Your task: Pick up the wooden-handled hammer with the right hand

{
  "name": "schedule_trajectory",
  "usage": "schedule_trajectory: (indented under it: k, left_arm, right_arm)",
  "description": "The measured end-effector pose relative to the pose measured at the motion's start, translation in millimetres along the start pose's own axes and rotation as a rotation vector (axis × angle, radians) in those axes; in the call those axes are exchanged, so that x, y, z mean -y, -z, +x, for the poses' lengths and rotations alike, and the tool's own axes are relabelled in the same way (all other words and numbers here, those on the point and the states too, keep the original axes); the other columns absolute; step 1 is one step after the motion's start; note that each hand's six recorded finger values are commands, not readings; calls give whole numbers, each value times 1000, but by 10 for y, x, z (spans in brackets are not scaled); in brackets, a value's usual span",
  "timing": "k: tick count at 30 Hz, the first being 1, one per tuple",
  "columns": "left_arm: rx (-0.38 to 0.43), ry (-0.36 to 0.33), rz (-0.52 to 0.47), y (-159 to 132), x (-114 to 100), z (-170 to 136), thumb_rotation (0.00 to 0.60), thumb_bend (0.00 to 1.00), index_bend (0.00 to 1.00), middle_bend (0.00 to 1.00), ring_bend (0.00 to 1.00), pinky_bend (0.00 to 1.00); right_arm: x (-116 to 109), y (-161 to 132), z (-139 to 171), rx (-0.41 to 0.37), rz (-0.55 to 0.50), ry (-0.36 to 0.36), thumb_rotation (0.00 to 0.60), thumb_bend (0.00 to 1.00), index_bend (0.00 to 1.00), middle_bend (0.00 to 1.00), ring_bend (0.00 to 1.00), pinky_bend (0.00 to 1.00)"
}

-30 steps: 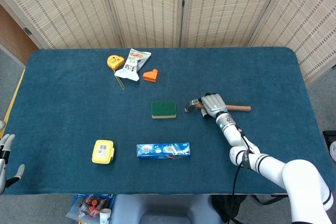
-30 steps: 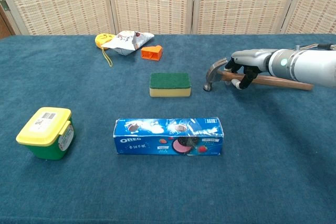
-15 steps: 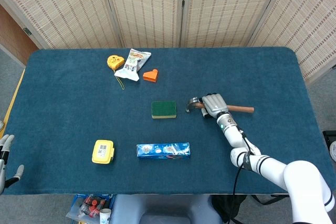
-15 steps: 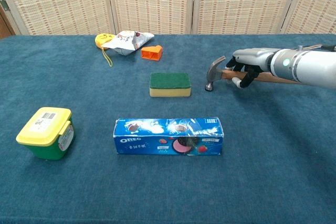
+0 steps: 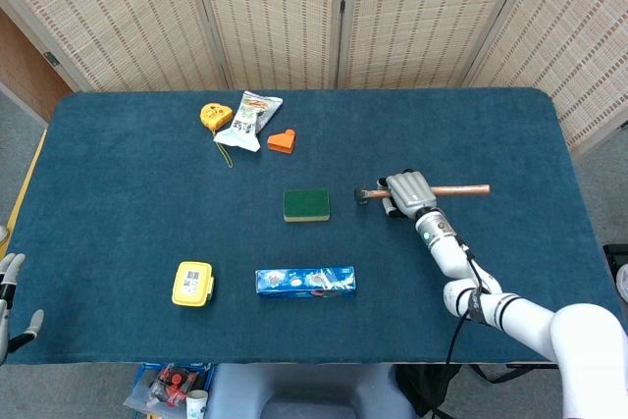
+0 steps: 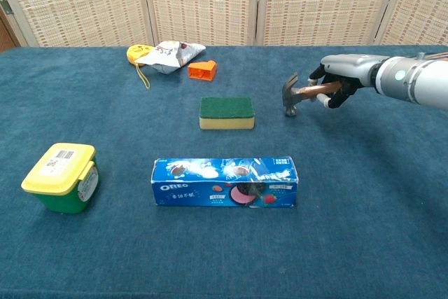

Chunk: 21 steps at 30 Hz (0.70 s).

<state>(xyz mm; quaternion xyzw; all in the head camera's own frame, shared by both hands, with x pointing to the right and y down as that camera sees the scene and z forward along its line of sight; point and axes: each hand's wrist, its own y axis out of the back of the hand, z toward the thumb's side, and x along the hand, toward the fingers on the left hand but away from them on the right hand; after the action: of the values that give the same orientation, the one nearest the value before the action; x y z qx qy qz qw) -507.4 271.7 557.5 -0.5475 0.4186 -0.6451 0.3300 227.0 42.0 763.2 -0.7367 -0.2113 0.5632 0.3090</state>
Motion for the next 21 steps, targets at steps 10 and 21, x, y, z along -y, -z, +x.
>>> schedule_trajectory:
  k: [10,21]
  left_arm:
    - [10,3,5,-44,0,2,600,325,0,0,48,0]
    - [11,2,8,-65,-12,-7,600,325,0,0,47,0]
  right_arm:
    - [-159,166,204,-11,-46,29,600,627,640,737,537,481]
    - [-189,246,317,-16,-102,20,600,632,653,762,604,638]
